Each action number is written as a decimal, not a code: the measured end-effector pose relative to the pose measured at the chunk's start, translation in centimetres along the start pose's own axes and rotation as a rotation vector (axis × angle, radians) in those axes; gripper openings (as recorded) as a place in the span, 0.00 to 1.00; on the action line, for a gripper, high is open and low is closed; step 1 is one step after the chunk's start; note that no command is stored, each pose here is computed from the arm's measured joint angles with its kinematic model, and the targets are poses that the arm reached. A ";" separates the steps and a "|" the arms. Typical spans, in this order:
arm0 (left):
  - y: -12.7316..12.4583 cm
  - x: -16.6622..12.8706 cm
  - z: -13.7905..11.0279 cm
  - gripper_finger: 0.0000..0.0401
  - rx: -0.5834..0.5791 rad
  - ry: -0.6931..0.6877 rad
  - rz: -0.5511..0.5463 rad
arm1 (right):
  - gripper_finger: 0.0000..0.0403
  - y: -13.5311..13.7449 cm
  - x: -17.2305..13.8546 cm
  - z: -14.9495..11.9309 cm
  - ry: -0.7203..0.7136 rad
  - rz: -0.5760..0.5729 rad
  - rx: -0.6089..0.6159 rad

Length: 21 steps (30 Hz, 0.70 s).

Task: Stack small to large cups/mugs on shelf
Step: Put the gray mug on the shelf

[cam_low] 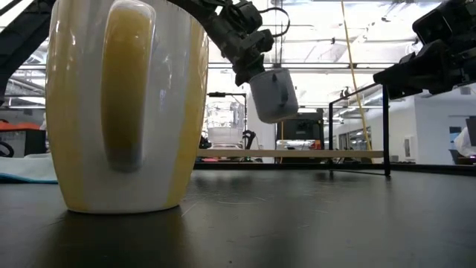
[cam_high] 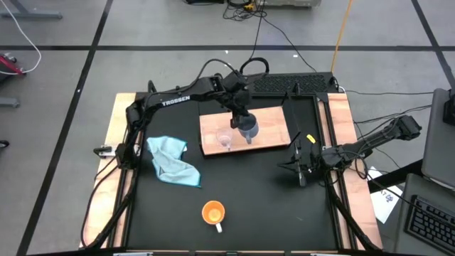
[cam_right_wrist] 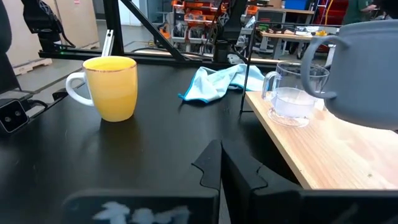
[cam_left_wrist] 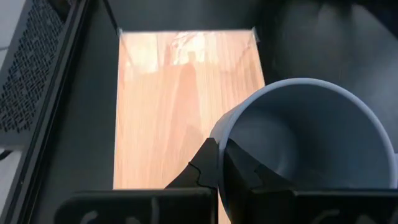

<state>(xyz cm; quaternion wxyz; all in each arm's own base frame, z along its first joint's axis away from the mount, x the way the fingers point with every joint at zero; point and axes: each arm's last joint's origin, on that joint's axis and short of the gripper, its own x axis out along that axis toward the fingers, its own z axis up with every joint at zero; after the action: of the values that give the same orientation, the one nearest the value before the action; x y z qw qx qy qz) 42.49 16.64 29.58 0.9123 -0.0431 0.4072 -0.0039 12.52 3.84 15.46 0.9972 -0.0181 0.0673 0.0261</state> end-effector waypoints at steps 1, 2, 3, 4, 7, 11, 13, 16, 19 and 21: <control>0.0 0.0 -0.1 0.01 -0.002 0.009 0.005 | 0.00 0.0 0.0 0.0 0.000 0.000 0.001; -0.1 0.0 -0.2 0.01 -0.003 0.020 0.014 | 0.00 0.0 0.0 0.0 0.000 0.000 0.001; -0.2 0.1 -0.2 0.01 -0.003 0.031 0.022 | 0.00 0.0 0.0 0.0 0.000 0.000 0.001; -0.3 0.1 -0.3 0.01 0.000 0.040 0.030 | 0.00 0.0 0.0 0.0 0.000 0.000 0.002; -0.7 0.2 -0.2 0.01 0.012 0.046 0.040 | 0.00 0.0 0.0 0.0 0.000 0.000 0.002; -1.1 0.4 -0.1 0.01 0.028 0.046 0.035 | 0.00 0.0 0.0 0.0 0.000 0.000 0.001; -1.0 1.1 -0.3 0.01 0.030 0.055 0.030 | 0.00 0.0 0.0 0.0 0.000 0.000 0.001; -0.9 2.3 -0.9 0.01 0.020 0.102 0.022 | 0.00 0.0 0.0 0.0 -0.001 0.000 0.002; -0.8 2.9 -1.2 0.01 0.017 0.115 0.021 | 0.00 0.0 0.0 0.0 -0.004 0.000 0.004; -0.7 3.3 -1.2 0.01 0.018 0.115 0.023 | 0.00 0.0 0.0 0.0 -0.004 0.000 0.004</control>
<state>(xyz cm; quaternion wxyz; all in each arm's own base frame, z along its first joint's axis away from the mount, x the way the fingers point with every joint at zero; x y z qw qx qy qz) 43.81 15.67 26.35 0.8877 -0.0298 0.4594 0.0004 12.53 3.85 15.50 0.9974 -0.0161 0.0653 0.0258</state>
